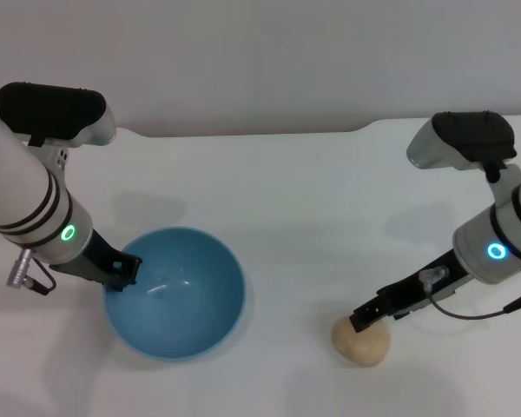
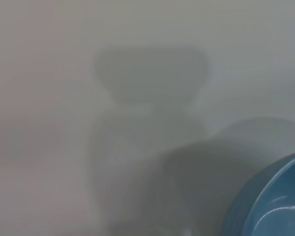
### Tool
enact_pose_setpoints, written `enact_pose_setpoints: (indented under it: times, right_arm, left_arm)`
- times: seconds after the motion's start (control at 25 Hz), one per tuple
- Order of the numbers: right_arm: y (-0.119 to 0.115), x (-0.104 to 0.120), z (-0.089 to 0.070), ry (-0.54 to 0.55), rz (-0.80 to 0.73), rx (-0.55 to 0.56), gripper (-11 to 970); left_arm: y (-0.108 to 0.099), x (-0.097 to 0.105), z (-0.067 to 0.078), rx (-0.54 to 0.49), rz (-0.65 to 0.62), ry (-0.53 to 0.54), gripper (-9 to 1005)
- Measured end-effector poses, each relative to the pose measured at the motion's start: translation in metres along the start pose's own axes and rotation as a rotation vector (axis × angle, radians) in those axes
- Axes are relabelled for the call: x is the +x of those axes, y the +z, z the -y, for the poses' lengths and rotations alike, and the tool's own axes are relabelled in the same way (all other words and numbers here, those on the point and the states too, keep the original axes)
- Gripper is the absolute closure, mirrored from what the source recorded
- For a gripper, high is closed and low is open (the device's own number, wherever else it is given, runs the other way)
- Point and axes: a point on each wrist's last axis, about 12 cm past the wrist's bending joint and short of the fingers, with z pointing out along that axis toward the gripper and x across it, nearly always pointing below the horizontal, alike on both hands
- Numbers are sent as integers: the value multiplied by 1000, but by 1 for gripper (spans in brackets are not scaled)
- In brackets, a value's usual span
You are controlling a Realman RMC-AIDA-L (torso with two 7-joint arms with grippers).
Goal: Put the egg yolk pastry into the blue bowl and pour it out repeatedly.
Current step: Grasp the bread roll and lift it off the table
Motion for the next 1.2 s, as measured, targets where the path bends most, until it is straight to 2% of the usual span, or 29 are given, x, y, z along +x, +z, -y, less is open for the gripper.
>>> enact_pose_setpoints:
  times: [0.48,0.8,1.04,1.2]
  right_arm:
    - [16,4,-1,1,-59,-2,265]
    - [18,4,0,0,-57,7,269]
    - [13,2,10,61,4,-38,283]
    - [11,0,11,64,18,-39,396]
  left_arm:
    - [4,0,-1,-2,-15,-5,997]
    - [3,-3,0,0,-9,12,997]
    - [3,-3,0,1,-8,12,997]
    - [3,-2,0,-2,-12,13,996]
